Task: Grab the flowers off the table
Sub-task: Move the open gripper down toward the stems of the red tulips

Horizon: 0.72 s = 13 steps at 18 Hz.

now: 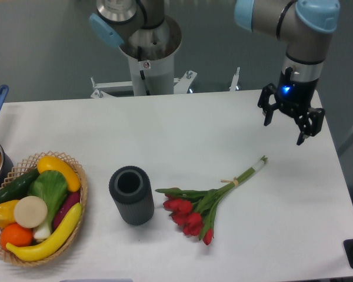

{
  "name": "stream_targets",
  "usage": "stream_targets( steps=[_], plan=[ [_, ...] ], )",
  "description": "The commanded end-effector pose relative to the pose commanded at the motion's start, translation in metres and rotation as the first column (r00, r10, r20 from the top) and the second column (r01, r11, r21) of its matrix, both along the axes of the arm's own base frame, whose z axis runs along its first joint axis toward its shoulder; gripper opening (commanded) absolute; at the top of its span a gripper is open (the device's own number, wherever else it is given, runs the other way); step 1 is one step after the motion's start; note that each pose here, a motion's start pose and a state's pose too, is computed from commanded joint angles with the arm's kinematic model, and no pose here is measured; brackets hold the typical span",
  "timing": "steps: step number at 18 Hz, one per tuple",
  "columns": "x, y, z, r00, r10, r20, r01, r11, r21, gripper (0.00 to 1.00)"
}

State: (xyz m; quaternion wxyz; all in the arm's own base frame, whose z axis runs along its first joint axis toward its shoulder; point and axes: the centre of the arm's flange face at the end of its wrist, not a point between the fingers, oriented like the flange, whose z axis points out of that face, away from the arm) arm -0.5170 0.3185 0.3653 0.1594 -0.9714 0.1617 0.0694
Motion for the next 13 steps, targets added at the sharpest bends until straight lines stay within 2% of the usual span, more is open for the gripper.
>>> stream_targets(
  steps=[2, 5, 13],
  plan=[
    [-0.001, 0.005, -0.012, 1.000, 0.019, 0.018, -0.019, 1.000, -0.001, 1.00],
    [0.006, 0.030, -0.028, 1.000, -0.019, -0.007, 0.019, 1.000, 0.009, 1.00],
    [0.028, 0.078, -0.092, 0.993, -0.064, 0.103, 0.067, 0.997, -0.028, 1.00]
  ],
)
